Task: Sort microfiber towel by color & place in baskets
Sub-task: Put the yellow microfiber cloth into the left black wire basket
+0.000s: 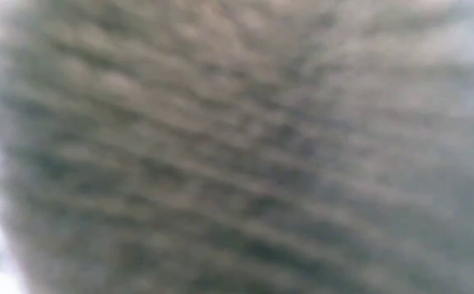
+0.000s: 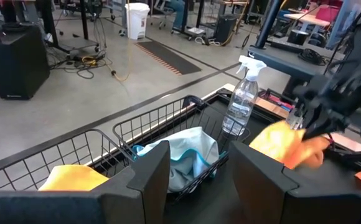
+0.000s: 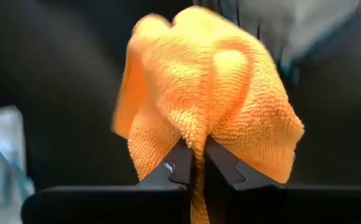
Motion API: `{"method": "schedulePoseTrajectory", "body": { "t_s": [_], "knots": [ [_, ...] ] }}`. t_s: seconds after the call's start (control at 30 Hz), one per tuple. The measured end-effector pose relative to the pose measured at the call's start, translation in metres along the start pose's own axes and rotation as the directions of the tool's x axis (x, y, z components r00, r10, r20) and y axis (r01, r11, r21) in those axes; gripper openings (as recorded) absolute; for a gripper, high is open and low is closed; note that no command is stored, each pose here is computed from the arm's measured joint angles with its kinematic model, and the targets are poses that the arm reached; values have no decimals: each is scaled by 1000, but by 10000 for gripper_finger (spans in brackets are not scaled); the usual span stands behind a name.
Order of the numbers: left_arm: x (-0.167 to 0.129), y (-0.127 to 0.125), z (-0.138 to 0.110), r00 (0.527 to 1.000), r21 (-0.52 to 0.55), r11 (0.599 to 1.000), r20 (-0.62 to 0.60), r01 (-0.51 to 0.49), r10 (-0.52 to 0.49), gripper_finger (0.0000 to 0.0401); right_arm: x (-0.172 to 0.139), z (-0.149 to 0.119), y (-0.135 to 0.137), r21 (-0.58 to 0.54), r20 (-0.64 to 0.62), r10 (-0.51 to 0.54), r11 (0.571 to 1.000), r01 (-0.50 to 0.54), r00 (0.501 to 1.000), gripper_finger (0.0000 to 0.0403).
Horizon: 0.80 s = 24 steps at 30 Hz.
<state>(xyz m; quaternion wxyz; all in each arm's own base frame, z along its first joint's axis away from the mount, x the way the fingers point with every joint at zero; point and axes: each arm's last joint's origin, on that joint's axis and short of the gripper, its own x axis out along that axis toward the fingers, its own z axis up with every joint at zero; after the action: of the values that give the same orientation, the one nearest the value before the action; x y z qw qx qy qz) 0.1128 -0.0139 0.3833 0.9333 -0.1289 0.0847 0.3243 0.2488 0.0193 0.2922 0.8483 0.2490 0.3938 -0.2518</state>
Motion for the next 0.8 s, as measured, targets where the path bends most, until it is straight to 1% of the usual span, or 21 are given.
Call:
{"method": "schedulePoseTrajectory", "body": {
  "t_s": [0.1,0.23,0.33,0.43,0.6,0.7,0.8],
  "knots": [
    [-1,1,0,1000,-3,1000,2,1,-1,151,-19,19,7,-35,119,-4,999,9,993,12],
    [-1,1,1,1000,-9,1000,6,3,-3,151,-42,39,13,-52,264,-36,997,51,964,12],
    [-1,1,1,1000,-14,1000,9,5,-5,151,-57,51,16,-63,342,-41,996,66,939,13],
    [-1,1,2,1000,-17,1000,11,6,-6,151,-69,61,20,-84,396,-14,995,52,918,13],
    [-1,1,3,1000,-27,1000,17,9,-9,151,-80,73,27,-143,482,50,989,22,874,13],
    [-1,0,4,999,-45,999,29,17,-15,151,-82,82,30,-168,550,85,986,10,831,13],
    [-2,-2,8,998,-61,998,55,31,-28,151,-82,89,27,-169,589,85,985,20,804,13]
  ]
}}
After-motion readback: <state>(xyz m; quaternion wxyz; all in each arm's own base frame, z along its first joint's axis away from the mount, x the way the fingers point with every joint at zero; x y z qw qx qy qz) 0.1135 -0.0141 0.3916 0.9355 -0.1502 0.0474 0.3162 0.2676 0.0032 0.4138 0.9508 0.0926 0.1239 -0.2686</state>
